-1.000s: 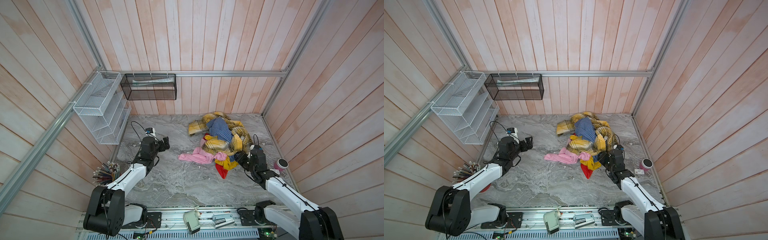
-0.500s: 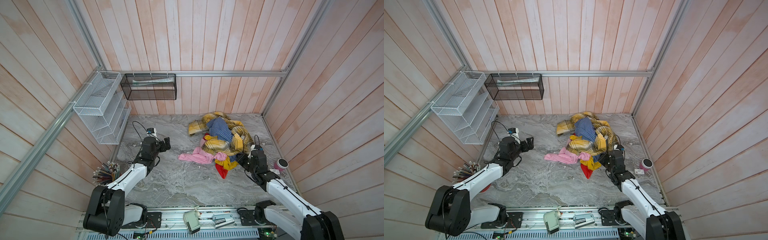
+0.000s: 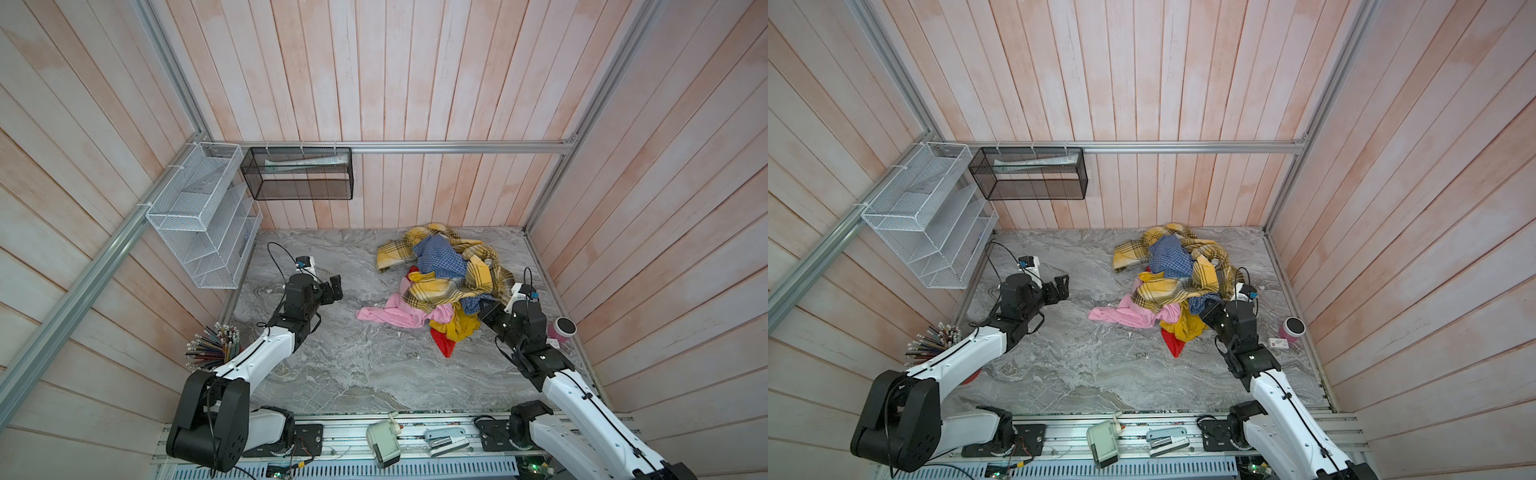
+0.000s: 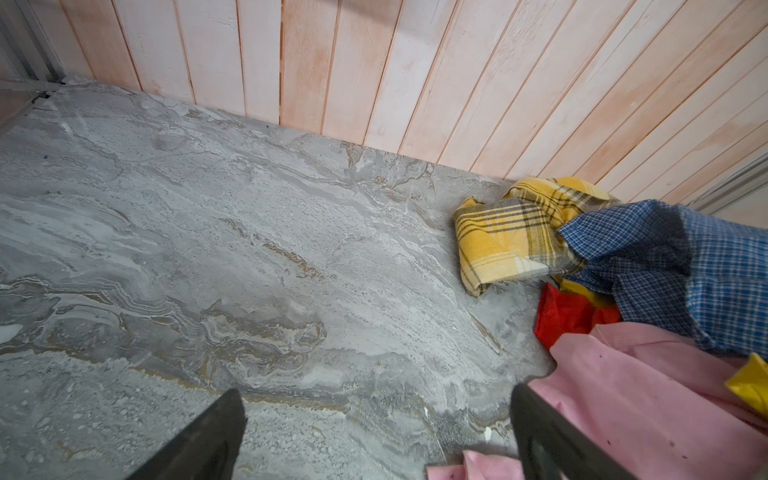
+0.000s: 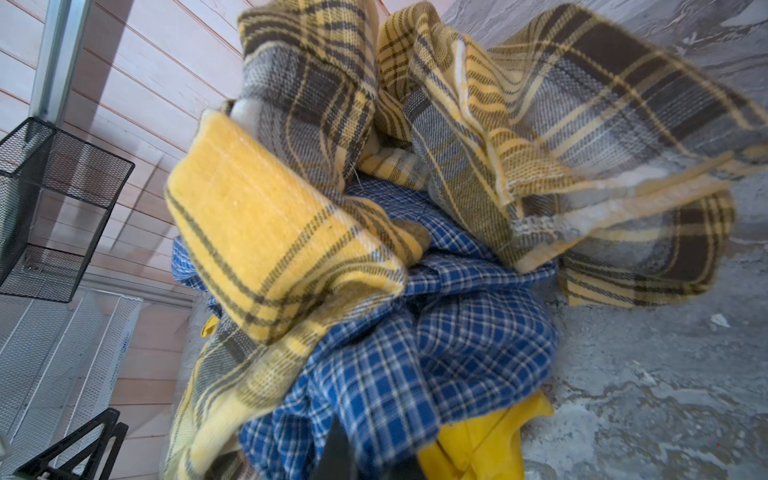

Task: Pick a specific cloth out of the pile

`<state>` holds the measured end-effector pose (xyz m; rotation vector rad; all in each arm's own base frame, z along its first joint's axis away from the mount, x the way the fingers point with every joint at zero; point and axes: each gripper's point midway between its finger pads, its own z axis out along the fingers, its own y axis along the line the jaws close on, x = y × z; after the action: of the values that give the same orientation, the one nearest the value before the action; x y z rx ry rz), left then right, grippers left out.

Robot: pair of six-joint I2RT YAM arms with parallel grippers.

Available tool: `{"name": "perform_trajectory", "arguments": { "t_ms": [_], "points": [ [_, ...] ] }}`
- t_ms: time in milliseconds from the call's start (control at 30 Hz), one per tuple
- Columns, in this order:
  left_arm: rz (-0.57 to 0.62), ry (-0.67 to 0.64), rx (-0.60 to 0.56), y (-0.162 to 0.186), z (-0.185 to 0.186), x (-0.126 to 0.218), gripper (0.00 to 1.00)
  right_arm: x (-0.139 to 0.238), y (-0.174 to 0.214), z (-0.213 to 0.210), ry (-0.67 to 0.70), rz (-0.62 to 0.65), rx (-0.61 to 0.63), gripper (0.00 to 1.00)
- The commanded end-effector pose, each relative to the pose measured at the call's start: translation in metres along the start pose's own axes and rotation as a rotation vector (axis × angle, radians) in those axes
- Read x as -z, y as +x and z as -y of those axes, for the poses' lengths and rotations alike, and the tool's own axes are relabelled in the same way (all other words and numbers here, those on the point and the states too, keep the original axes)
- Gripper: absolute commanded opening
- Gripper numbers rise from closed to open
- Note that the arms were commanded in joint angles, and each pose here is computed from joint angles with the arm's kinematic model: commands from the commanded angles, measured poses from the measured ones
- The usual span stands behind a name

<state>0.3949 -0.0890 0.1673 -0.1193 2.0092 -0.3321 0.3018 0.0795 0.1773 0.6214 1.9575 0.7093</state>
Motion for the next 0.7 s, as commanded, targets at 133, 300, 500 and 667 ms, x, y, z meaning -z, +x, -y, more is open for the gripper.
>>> {"name": "perform_trajectory", "arguments": {
  "t_ms": [133,300,500,667],
  "points": [
    [-0.003,0.002,-0.029,-0.003,0.006,-0.002,1.00,0.013,-0.032,-0.053,-0.117,0.067,0.024,0.00],
    [-0.006,0.004,-0.037,-0.001,0.009,-0.002,1.00,0.020,-0.044,-0.074,-0.128,0.102,0.065,0.00],
    [-0.006,0.006,-0.050,-0.002,0.012,-0.003,1.00,0.028,-0.048,-0.086,-0.140,0.137,0.093,0.00],
    [-0.012,0.007,-0.053,0.000,0.013,-0.004,1.00,0.036,-0.052,-0.103,-0.162,0.175,0.146,0.00]
  ]
}}
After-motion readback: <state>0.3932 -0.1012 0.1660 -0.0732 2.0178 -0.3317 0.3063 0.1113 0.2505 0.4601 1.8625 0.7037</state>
